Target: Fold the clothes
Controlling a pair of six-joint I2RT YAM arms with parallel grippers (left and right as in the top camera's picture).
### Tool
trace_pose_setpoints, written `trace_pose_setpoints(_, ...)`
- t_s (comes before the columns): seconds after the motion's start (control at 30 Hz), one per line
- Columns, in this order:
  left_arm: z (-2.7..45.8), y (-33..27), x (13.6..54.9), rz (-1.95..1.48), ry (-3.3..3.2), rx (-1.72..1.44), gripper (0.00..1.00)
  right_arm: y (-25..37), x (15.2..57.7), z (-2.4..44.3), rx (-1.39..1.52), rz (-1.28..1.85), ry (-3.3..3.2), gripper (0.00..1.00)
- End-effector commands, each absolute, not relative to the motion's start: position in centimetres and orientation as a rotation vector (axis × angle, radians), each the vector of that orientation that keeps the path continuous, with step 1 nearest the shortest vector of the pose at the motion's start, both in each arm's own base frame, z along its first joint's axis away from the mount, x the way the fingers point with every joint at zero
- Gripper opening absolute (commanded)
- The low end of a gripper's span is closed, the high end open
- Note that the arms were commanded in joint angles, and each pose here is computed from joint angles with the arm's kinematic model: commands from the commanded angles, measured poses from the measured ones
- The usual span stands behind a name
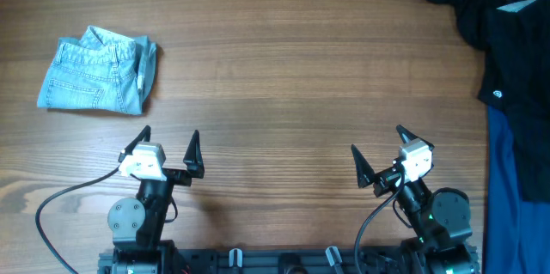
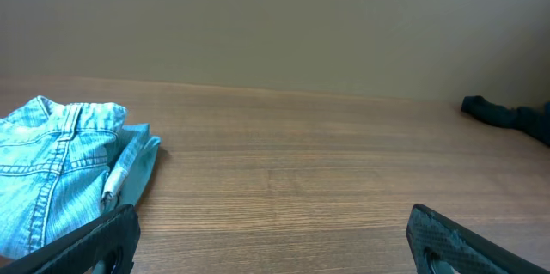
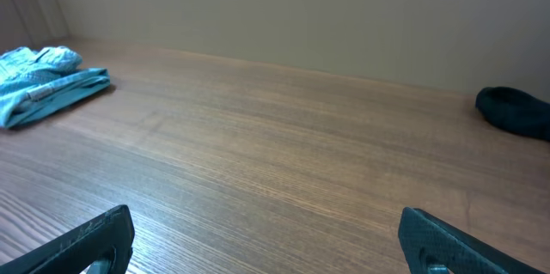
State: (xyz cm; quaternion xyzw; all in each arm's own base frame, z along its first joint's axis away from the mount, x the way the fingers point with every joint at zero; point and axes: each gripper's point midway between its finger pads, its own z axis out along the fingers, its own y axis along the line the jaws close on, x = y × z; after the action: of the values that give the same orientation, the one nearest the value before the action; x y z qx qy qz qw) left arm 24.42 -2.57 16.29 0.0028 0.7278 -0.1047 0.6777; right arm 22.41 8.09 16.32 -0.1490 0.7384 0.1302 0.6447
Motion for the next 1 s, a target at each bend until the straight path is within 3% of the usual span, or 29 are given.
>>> trace_pose_setpoints(0.0, 16.1, -2.7, 24.4, -0.237, 1.631, 0.025, 1.0, 8.4, 22.2, 16.8, -0.366, 0.301, 1.657, 1.0)
trace_pose_setpoints(0.17, 16.3, -3.5, 24.3, -0.372, 1.632, -0.041, 1.0, 9.8, 21.5, 16.8, -0.192, 0.597, 1.711, 1.0)
trace_pose_setpoints(0.23, 17.6, -5.0, 23.9, -0.516, 1.598, -0.036, 1.0, 10.5, 21.3, 19.2, -0.185, 0.682, 1.622, 1.0)
trace_pose_setpoints(0.53, 26.9, -4.6, 22.6, -0.559, 1.58, -0.125, 0.99, 9.7, 22.1, 28.1, -0.153, 0.634, 1.556, 1.0)
trace_pose_setpoints(0.73, 28.9, -4.6, 25.3, -0.562, 1.937, -0.233, 1.0, 10.6, 27.7, 25.9, -0.085, 0.594, 2.022, 1.0)
trace_pose_setpoints(0.97, 25.2, -4.4, 28.8, -0.477, 2.477, -0.254, 1.0, 14.1, 31.8, 22.6, -0.216, 0.716, 2.353, 1.0)
